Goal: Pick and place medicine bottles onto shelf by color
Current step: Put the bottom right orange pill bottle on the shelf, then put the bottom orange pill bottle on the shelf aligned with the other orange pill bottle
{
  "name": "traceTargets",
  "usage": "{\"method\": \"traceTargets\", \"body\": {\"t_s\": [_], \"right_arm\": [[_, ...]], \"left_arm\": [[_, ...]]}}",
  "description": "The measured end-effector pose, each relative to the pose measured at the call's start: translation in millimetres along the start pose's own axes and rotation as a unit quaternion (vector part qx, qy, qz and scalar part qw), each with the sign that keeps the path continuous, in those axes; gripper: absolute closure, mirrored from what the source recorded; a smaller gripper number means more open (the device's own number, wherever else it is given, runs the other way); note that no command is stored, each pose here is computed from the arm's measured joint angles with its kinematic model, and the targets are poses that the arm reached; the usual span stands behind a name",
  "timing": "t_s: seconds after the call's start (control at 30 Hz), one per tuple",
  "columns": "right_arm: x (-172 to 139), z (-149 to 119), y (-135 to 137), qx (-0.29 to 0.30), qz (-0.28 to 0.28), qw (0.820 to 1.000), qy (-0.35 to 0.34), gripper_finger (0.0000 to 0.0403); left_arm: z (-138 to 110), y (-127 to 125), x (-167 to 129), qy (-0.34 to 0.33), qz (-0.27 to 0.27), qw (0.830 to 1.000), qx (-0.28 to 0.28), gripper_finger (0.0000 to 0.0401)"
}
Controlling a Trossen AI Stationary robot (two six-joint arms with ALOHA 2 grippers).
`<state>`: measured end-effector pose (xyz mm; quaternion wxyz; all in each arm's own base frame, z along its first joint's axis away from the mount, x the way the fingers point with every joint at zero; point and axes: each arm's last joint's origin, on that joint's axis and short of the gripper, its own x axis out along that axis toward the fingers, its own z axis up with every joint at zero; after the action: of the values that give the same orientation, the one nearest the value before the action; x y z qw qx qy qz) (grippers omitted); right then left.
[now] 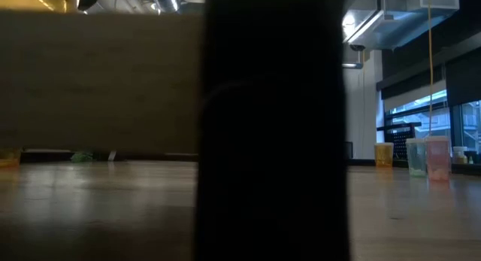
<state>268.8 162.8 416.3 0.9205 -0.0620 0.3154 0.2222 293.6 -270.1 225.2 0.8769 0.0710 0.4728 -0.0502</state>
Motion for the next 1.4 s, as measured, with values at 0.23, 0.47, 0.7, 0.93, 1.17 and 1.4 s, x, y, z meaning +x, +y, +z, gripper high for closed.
{"method": "traceTargets", "body": {"t_s": [0.23, 0.47, 0.7, 0.93, 1.17, 1.4], "right_arm": [[0, 0, 0, 0.000, 0.000, 1.000, 0.000, 0.0139], [0, 0, 0, 0.000, 0.000, 1.000, 0.000, 0.0139], [0, 0, 0, -0.001, 0.000, 1.000, 0.000, 0.0139], [0, 0, 0, 0.000, 0.000, 1.000, 0.000, 0.0139], [0, 0, 0, 0.000, 0.000, 1.000, 0.000, 0.0139], [0, 0, 0, 0.000, 0.000, 1.000, 0.000, 0.0139]], "left_arm": [[0, 2, 1, 0.003, 0.003, 1.000, -0.011, 0.0176], [1, 3, 0, 0.001, 0.002, 1.000, -0.012, 0.0144], [2, 6, -2, 0.000, 0.006, 1.000, -0.014, 0.0100], [10, 8, -6, -0.006, 0.005, 1.000, -0.021, 0.0090], [23, 11, -27, 0.003, 0.019, 1.000, -0.004, 0.0093], [38, 20, -55, -0.002, 0.073, 0.997, -0.003, 0.0093]]}}
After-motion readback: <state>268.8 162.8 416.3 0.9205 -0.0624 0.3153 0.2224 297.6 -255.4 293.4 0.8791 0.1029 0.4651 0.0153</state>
